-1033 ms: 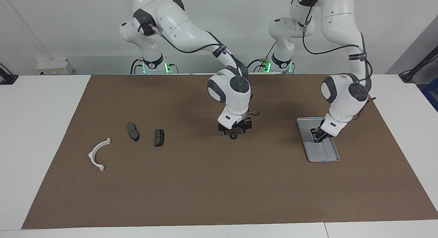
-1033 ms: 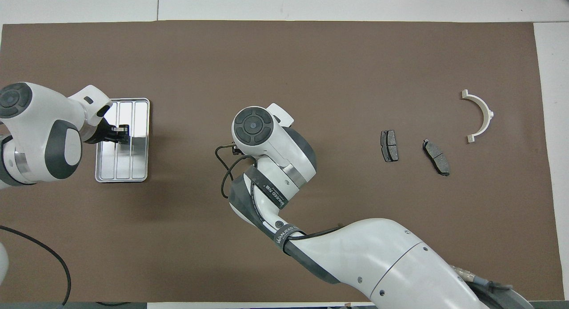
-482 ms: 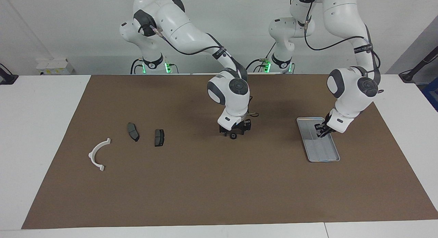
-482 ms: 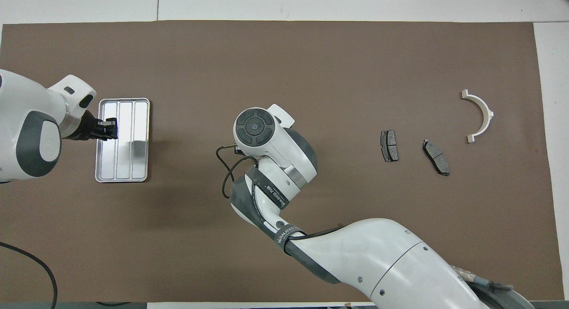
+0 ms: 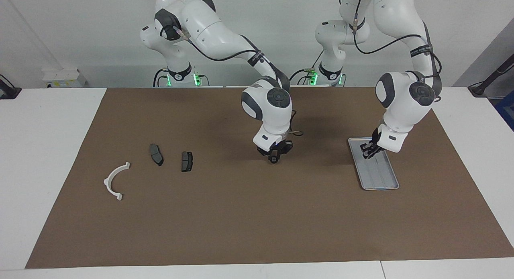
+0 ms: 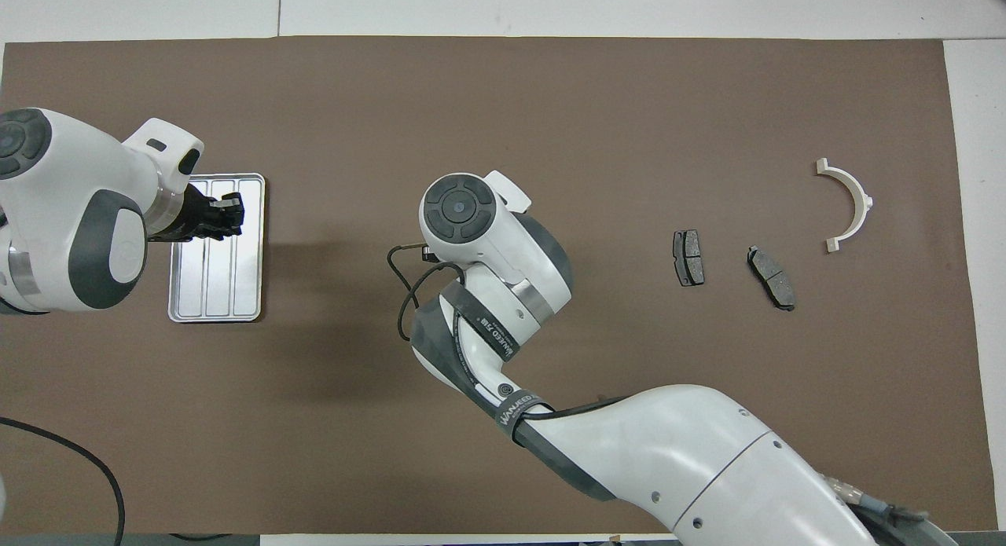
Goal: Place bearing gear from tray to pile
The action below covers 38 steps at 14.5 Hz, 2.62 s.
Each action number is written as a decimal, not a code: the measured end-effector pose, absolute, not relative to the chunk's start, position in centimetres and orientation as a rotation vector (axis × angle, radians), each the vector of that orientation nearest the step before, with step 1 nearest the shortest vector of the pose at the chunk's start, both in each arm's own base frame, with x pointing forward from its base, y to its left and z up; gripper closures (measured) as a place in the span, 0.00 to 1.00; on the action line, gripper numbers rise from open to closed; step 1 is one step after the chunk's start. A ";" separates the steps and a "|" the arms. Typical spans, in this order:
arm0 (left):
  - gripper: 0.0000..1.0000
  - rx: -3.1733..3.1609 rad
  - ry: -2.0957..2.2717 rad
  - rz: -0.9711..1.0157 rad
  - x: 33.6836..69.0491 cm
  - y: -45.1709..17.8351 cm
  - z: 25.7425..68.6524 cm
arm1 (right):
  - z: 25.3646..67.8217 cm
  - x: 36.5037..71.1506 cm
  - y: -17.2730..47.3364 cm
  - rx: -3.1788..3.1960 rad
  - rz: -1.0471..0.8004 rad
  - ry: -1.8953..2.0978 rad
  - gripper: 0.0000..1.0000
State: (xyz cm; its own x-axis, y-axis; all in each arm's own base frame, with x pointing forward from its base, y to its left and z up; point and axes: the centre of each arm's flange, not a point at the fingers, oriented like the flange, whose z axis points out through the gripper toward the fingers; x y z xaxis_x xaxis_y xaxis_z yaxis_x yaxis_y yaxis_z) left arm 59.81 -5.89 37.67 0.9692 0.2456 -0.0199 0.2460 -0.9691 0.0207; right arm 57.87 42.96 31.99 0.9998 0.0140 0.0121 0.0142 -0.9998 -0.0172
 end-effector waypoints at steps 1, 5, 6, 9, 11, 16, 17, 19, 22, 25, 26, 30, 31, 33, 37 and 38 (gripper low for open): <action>0.76 3.088 0.429 -0.020 59.7 -7.8 37.9 | 33.7 59.2 40.9 -3.129 -0.023 -0.031 0.66; 0.76 3.059 0.529 0.018 58.5 -17.3 39.5 | 42.3 65.0 25.3 -3.161 -0.008 -0.161 0.66; 0.76 3.047 0.562 0.026 58.0 -19.9 39.8 | 44.0 66.1 20.2 -3.164 -0.001 -0.205 0.66; 0.76 3.017 0.656 0.026 56.6 -28.6 39.3 | 45.4 68.0 6.0 -3.158 0.031 -0.323 0.66; 0.76 3.015 0.699 -0.001 55.3 -35.2 36.7 | 43.6 67.8 -0.1 -3.147 0.068 -0.362 0.66; 0.76 3.029 0.724 -0.030 53.6 -39.8 30.7 | 36.8 65.8 -2.4 -3.142 0.001 -0.403 0.66; 0.76 3.035 0.724 -0.038 53.4 -39.7 30.3 | 35.8 65.4 -2.5 -3.142 -0.008 -0.401 0.66; 0.76 3.044 0.724 -0.050 53.0 -39.6 29.8 | 34.3 64.7 -2.8 -3.142 -0.030 -0.395 0.66; 0.76 3.050 0.714 -0.050 52.7 -39.8 29.6 | 32.6 64.0 -3.0 -3.142 -0.069 -0.397 0.66; 0.71 3.042 0.717 -0.040 52.7 -39.8 29.6 | 31.1 63.2 -3.6 -3.139 -0.057 -0.400 0.66; 0.62 3.043 0.725 -0.040 52.8 -39.6 29.5 | 30.7 63.0 -3.8 -3.138 -0.046 -0.396 0.66; 0.15 3.065 0.813 -0.021 55.0 -36.2 31.9 | 30.0 62.5 -3.8 -3.135 -0.022 -0.395 0.66; 0.04 3.056 0.843 0.002 56.1 -34.3 34.1 | 29.8 62.4 -3.8 -3.134 -0.014 -0.396 0.66; 0.00 3.048 0.838 0.027 58.1 -28.4 39.6 | 29.5 62.2 -3.7 -3.134 -0.019 -0.397 0.66; 0.00 3.086 0.653 0.000 59.4 -13.1 48.8 | 29.4 62.2 -3.7 -3.134 -0.038 -0.399 0.39; 0.00 3.094 0.611 -0.015 59.1 -10.1 50.2 | 29.4 62.2 -3.6 -3.134 -0.038 -0.401 0.29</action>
State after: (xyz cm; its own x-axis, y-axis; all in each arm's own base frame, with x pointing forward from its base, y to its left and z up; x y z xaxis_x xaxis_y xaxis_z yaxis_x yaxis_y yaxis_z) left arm 59.10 -10.13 50.23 0.9250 0.3800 -0.0070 0.3799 -0.9249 -0.0142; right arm 62.20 -3.57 29.40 0.9676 0.2517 0.0217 0.2513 -0.9677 0.0208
